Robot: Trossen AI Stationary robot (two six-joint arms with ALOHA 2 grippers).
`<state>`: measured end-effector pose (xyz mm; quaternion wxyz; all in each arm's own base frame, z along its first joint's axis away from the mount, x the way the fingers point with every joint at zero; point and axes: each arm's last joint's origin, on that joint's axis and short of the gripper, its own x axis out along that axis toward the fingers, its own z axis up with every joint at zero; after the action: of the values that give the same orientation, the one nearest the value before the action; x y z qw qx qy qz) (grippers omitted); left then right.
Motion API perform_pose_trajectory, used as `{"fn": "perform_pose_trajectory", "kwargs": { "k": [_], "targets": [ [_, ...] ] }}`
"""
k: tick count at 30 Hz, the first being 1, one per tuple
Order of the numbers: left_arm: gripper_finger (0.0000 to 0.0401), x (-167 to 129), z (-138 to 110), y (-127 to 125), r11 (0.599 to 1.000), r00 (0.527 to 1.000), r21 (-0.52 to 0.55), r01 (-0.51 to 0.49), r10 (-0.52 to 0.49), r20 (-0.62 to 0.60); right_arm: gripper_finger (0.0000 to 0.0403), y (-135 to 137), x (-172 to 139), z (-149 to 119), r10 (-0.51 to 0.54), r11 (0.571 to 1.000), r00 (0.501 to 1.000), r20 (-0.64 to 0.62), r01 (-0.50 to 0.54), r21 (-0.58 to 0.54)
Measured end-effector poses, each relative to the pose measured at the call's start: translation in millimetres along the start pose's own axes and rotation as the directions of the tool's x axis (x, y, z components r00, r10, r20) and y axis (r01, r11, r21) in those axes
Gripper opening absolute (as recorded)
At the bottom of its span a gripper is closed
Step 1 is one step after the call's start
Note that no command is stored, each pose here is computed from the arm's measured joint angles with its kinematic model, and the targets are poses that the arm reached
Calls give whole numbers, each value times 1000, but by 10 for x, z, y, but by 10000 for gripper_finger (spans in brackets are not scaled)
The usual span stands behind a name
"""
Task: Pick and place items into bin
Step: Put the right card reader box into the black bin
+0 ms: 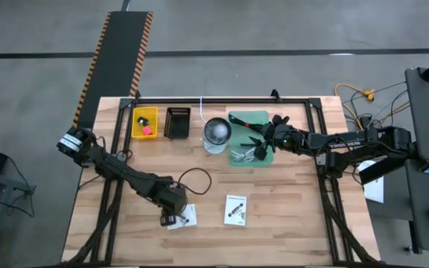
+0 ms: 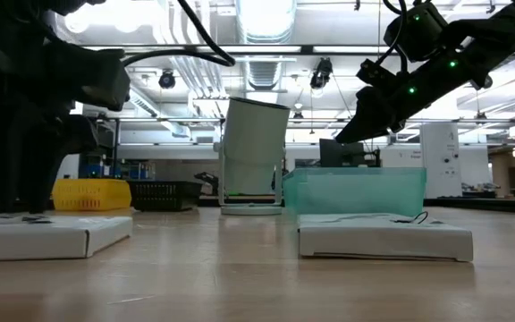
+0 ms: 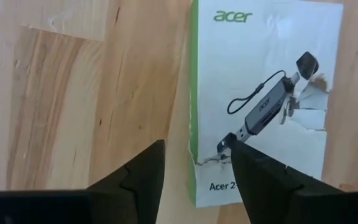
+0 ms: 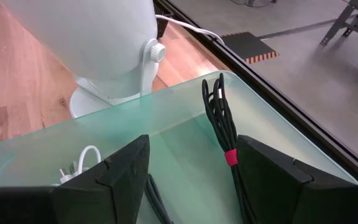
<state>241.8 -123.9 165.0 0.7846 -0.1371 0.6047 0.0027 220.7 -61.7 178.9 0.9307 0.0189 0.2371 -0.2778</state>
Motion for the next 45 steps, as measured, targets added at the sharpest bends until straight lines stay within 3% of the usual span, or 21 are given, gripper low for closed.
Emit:
{"fn": "perform_pose_trajectory", "kwargs": {
  "k": [17, 22, 30, 39, 45],
  "targets": [
    [164, 240, -34, 18, 999, 994, 8, -45, 46, -103, 226, -1, 0, -1, 0, 1000, 1000, -1, 0, 0],
    [129, 239, -79, 41, 999, 985, 31, -34, 38, -170, 226, 0, 0, -1, 0, 1000, 1000, -1, 0, 0],
    [63, 155, 9, 6, 999, 984, 31, 32, -26, -176, 226, 0, 1, -1, 0, 1000, 1000, -1, 0, 0],
    [57, 74, 40, 11, 999, 983, 41, 29, -21, -181, 226, 0, 1, -2, -1, 1000, 1000, -2, 1, -1],
    [57, 208, 20, 34, 999, 987, 43, 33, -26, -161, 226, -1, 1, -4, 0, 1000, 1000, -4, 0, -1]
  ]
}}
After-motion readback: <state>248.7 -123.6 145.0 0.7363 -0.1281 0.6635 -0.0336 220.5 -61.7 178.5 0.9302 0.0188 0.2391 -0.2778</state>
